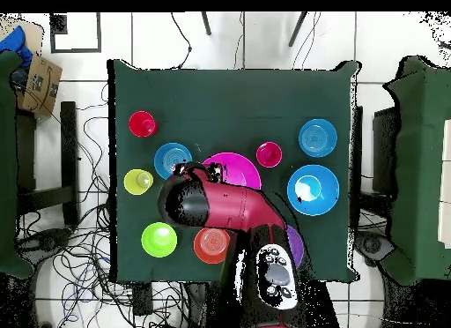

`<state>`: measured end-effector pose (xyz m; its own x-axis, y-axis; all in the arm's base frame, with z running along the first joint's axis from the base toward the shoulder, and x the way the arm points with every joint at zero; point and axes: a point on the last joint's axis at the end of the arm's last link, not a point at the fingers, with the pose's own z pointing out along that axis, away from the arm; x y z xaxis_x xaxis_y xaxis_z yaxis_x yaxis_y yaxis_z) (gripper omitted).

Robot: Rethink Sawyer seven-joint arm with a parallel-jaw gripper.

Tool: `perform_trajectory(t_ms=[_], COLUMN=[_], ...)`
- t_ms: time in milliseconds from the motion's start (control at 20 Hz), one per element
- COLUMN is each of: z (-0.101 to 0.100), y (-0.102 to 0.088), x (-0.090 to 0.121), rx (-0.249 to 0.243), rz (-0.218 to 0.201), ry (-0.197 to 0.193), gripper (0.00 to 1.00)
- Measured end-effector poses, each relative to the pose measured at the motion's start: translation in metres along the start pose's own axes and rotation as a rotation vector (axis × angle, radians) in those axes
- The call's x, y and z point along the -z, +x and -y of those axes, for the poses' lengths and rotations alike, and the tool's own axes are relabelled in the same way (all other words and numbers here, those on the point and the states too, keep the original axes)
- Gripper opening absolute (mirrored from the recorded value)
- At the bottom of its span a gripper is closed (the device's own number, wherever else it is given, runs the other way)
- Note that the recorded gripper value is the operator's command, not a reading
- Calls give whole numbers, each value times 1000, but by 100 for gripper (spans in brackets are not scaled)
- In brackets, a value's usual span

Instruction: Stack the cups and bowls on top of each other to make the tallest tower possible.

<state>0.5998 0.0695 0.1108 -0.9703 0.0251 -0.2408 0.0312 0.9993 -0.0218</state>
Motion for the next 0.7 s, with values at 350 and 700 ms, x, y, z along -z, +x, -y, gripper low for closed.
perform_trajectory(t_ms=[350, 700], z=[21, 17], y=[-11, -2], x=[-21, -41], rx=[-41, -39], rz=[-7, -39], ry=[-12, -19], gripper=[100, 100])
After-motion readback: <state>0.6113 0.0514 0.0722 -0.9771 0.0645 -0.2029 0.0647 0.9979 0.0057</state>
